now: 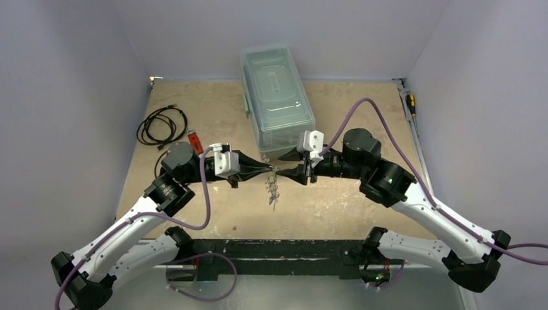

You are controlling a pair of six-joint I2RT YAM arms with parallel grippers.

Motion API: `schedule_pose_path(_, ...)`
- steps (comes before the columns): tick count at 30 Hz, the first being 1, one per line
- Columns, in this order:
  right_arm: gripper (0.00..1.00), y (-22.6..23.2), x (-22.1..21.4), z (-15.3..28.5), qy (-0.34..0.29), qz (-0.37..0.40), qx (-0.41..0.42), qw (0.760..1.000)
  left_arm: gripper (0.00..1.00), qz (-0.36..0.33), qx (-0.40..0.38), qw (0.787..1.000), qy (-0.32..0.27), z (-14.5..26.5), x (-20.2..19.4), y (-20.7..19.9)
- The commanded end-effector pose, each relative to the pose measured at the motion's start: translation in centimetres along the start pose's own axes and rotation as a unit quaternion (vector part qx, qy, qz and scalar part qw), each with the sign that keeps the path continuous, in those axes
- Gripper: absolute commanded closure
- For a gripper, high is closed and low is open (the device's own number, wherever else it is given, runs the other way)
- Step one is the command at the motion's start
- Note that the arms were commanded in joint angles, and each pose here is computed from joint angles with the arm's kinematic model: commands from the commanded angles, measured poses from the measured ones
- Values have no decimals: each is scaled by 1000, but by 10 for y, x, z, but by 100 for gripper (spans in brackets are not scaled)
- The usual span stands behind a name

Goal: Put the keys on the keyring

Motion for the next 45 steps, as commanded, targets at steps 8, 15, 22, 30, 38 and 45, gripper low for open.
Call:
schedule_pose_path(8, 71, -4, 6, -2, -11, -1, -10, 1000, 100, -25, 21, 999, -35, 2, 21, 8)
schedule_pose_path(15, 70, -3, -1, -1, -6, -5, -10, 1000, 100, -25, 25, 999, -36, 3, 21, 9)
schedule_pose_path(22, 93, -2, -1, -3, -5, -5, -5, 1000, 100, -24, 26, 999, -39, 3, 21, 10)
schedule_pose_path(30, 100, 1, -1, -7, -5, -5, 11, 1000, 100, -19, 29, 998, -46, 2, 23, 11)
schedule_pose_path(38, 100, 2, -4, -15, -1, -7, 29, 1000, 100, -13, 35, 998, -48, 1, 23, 13)
schedule_pose_path(45, 100, 1, 1, -21, -4, -6, 35, 999, 100, -9, 35, 998, -45, 1, 20, 13)
Point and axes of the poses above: each gripper's point midway between its finger pads, its own z axis back along the fingers, its own y axis along the line the jaws close on, x = y × z, the point moved 2 cm from there along z, back along the fingers, and after that the axes turned 12 degrees about -z, right-handed, at the moved point
